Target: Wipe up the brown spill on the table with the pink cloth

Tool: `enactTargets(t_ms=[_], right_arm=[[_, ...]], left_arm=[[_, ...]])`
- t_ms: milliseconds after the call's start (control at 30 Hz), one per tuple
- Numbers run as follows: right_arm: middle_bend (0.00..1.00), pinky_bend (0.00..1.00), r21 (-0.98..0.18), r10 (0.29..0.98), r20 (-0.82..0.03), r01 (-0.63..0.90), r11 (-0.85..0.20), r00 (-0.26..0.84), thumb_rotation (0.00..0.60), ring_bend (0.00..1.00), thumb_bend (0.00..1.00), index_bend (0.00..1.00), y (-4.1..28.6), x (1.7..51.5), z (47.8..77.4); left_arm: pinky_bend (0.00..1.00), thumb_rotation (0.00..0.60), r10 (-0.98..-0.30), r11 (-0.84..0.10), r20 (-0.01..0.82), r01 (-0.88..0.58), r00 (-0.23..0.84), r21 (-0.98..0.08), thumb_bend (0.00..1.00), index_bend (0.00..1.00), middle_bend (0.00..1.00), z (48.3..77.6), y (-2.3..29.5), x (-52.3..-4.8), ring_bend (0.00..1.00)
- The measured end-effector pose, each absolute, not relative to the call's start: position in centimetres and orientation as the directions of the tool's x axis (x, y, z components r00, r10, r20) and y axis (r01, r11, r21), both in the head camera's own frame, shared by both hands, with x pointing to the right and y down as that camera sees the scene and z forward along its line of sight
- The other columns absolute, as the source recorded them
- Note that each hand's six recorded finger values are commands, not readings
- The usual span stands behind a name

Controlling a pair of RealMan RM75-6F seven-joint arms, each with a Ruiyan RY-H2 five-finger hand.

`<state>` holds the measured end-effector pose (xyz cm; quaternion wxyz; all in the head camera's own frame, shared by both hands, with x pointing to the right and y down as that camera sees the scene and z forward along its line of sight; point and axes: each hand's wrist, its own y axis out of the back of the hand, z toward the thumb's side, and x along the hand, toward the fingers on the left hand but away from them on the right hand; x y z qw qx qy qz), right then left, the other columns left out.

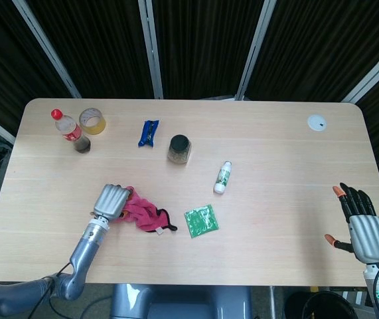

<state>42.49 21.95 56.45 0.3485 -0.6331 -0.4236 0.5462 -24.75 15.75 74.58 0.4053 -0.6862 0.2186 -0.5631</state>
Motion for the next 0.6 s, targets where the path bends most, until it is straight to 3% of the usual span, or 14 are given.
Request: enactTargets(t_ms=[333, 600], right_arm=[[0.00, 0.03, -0.903, 0.916, -0.398, 0.155, -0.400, 0.044, 0.600, 0.00, 0.00, 0.00, 22.0, 42.4, 56.5], [0.00, 0.03, -0.903, 0.916, -0.398, 0.157, -0.399, 0.040, 0.600, 0.00, 0.00, 0.00, 22.0, 42.4, 56.5]], left_arm=[[0.59, 0.600, -0.804, -0.559, 0.582, 0.179, 0.119, -0.809, 0.55, 0.79, 0.61, 73.9, 13.0, -30.8, 0.51], [0.59, 0.600, -0.798, -0.569, 0.584, 0.133, 0.152, -0.812, 0.55, 0.79, 0.61, 73.5, 13.4, -29.0, 0.52]])
